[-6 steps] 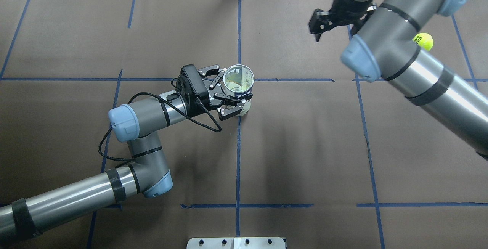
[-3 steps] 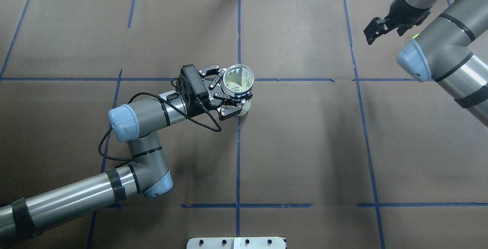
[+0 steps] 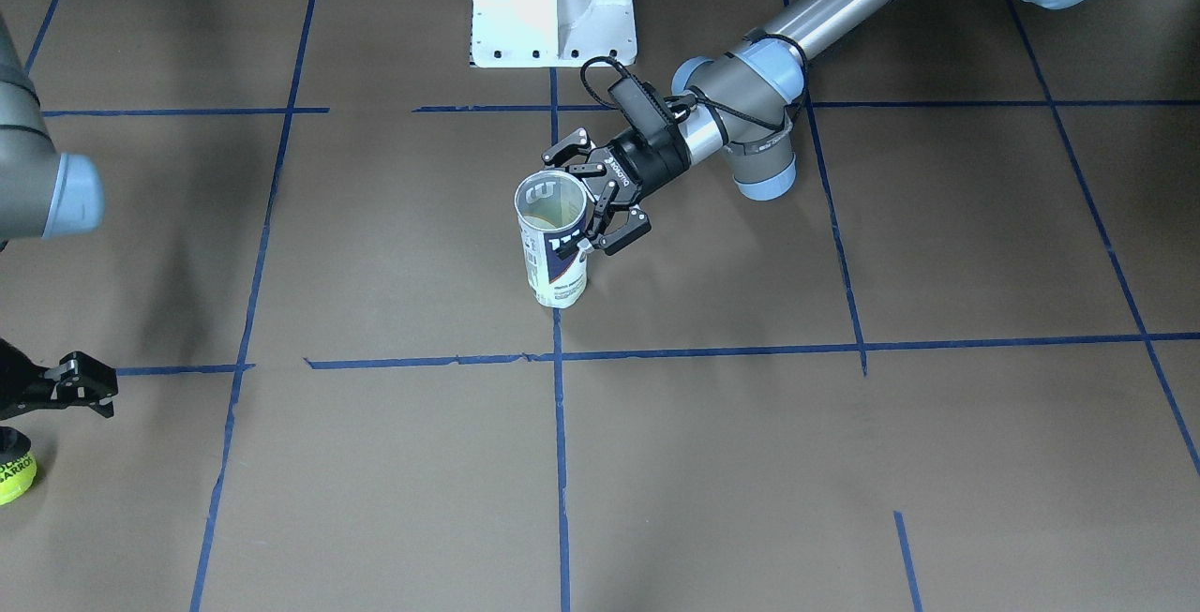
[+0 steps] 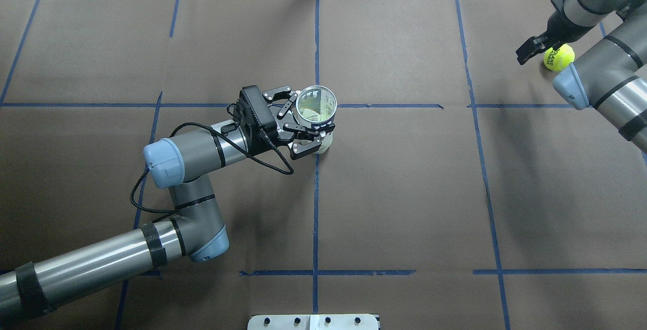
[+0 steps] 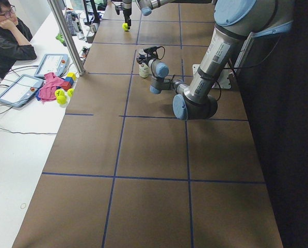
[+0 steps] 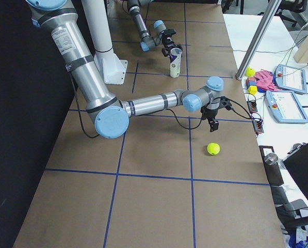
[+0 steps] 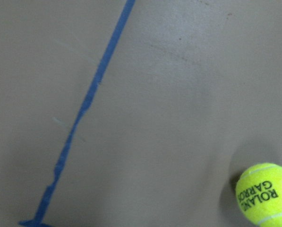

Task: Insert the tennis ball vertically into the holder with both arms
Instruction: 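Move the right gripper to the second tennis ball and grasp it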

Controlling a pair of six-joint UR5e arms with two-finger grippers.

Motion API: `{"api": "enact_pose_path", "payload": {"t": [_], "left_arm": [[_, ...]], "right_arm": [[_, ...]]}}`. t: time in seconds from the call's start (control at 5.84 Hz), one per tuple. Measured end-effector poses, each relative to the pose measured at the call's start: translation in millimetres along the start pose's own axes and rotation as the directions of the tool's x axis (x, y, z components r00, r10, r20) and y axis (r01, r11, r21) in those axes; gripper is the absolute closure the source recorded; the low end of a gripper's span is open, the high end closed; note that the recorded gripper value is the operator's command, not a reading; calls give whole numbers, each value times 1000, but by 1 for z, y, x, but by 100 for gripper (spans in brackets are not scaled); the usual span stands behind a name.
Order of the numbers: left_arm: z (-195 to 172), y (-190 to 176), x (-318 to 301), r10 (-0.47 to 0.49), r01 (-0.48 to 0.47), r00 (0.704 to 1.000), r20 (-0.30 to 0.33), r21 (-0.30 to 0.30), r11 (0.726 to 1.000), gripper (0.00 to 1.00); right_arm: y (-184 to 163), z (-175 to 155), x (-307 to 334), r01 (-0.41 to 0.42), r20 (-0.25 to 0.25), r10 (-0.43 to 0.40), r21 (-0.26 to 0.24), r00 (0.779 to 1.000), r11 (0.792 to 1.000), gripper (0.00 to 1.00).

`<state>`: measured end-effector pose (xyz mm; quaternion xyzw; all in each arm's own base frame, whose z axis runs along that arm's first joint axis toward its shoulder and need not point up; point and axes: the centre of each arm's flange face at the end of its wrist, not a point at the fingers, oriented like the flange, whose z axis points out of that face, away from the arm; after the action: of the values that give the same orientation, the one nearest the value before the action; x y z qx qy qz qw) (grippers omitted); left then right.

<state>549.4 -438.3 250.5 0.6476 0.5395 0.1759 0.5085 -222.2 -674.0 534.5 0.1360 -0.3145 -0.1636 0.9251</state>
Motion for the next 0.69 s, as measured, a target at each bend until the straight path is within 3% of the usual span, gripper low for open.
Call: {"api": "enact_pose_path", "payload": {"t": [0.34,0.69], "left_arm": [[0,1,0,-1,1,1000,0,-2,1000,23],[-1,2,0,0,0,1000,0,-3,1000,23]], "right_arm": [[9,28,41,70,-90,-69,9,994,998,0],[8,39,53,86,-138,-86,-9,987,996,0]]}}
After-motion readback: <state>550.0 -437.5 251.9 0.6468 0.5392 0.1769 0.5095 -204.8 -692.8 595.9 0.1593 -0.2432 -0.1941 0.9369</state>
